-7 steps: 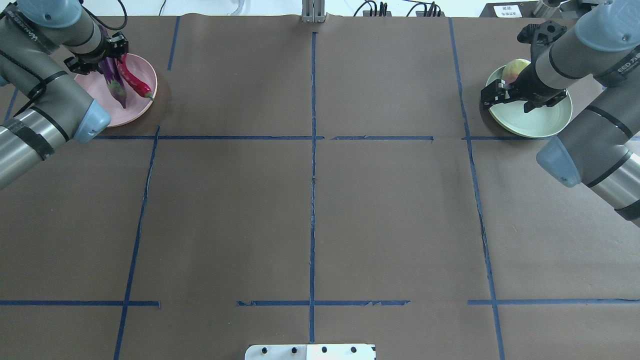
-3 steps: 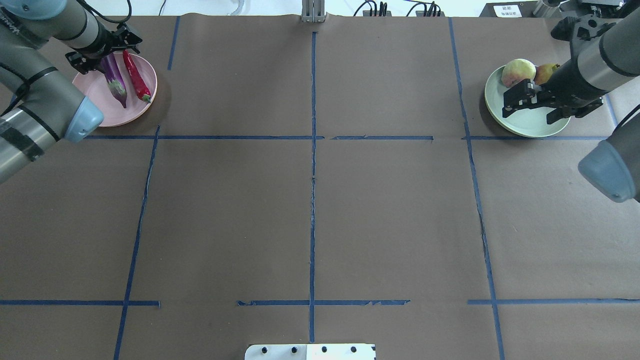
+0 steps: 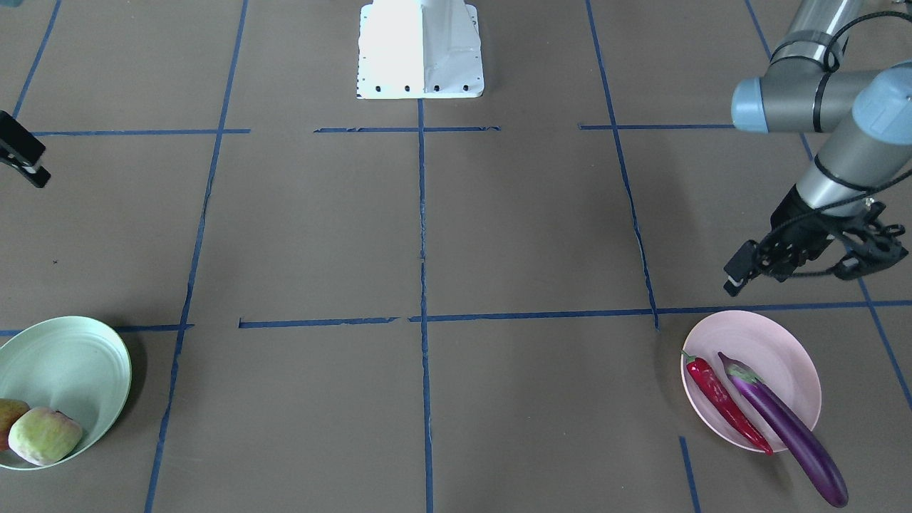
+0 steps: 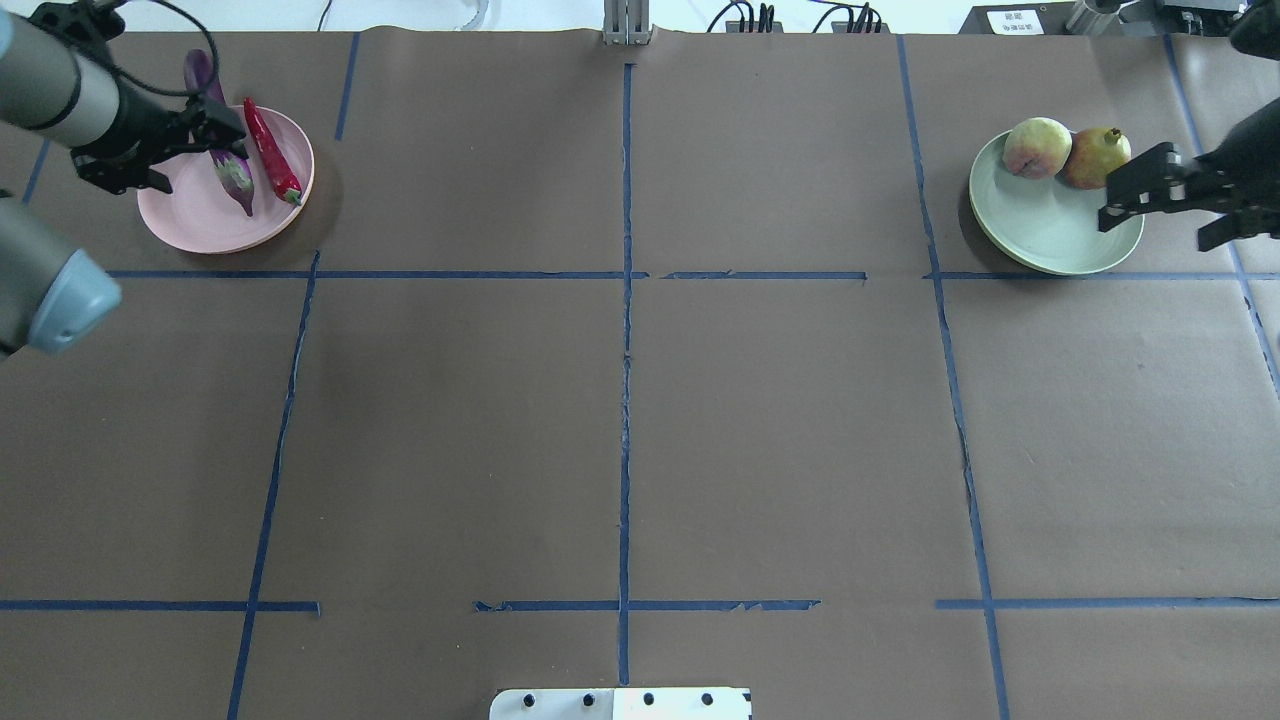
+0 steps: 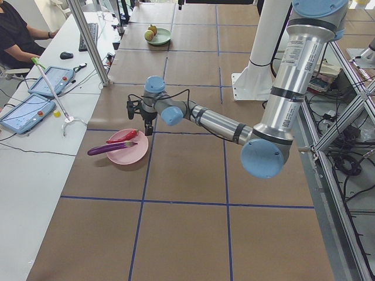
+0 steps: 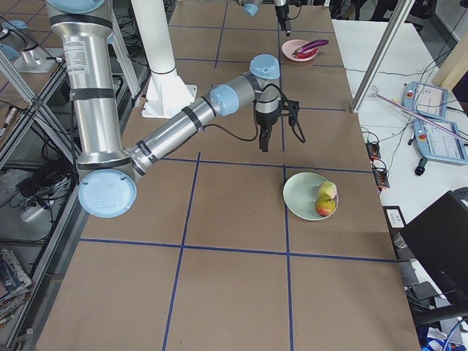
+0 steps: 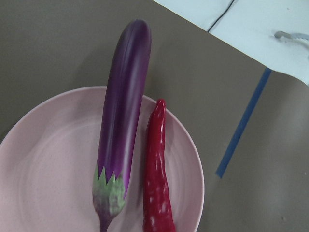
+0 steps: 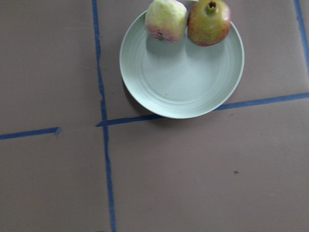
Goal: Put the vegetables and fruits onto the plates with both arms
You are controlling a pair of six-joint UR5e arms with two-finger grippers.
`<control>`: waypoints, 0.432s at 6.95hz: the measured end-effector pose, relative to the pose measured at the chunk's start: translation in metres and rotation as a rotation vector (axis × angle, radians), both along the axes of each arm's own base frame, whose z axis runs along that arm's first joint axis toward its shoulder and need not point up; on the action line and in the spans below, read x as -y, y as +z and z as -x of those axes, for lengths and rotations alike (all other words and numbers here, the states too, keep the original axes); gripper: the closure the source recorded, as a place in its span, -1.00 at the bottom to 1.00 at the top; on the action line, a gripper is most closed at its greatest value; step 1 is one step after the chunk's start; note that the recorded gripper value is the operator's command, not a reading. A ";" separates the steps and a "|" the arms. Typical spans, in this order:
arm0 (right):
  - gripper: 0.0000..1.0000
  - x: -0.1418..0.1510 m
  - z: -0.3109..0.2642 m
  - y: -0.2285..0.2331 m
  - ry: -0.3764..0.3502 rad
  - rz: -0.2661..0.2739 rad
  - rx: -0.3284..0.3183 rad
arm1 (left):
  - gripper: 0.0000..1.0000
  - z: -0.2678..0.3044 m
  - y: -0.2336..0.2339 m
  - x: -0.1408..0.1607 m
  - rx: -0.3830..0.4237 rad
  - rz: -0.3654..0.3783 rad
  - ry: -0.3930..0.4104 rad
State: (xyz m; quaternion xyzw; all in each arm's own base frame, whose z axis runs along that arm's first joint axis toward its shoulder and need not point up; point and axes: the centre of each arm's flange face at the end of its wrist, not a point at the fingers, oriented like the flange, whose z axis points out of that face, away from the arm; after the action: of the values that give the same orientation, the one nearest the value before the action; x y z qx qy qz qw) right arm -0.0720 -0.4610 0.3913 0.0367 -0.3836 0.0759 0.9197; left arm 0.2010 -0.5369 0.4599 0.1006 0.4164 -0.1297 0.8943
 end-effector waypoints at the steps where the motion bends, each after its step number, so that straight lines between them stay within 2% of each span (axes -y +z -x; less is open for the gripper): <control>1: -1.00 -0.012 -0.039 0.032 -0.048 -0.032 -0.012 | -1.00 0.036 0.023 -0.038 0.054 -0.081 0.106; 2: -1.00 -0.020 -0.073 0.066 -0.089 -0.052 -0.017 | -1.00 0.075 0.046 -0.066 0.086 -0.148 0.204; 3: -1.00 -0.029 -0.097 0.097 -0.127 -0.067 -0.020 | -1.00 0.114 0.061 -0.083 0.072 -0.187 0.262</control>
State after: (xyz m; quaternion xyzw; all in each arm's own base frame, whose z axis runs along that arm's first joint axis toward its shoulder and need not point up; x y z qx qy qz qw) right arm 0.0252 -0.4317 0.4883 0.0438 -0.3782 0.0042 0.9247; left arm 0.0869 -0.4540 0.5211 0.1330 0.4039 0.0310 0.9046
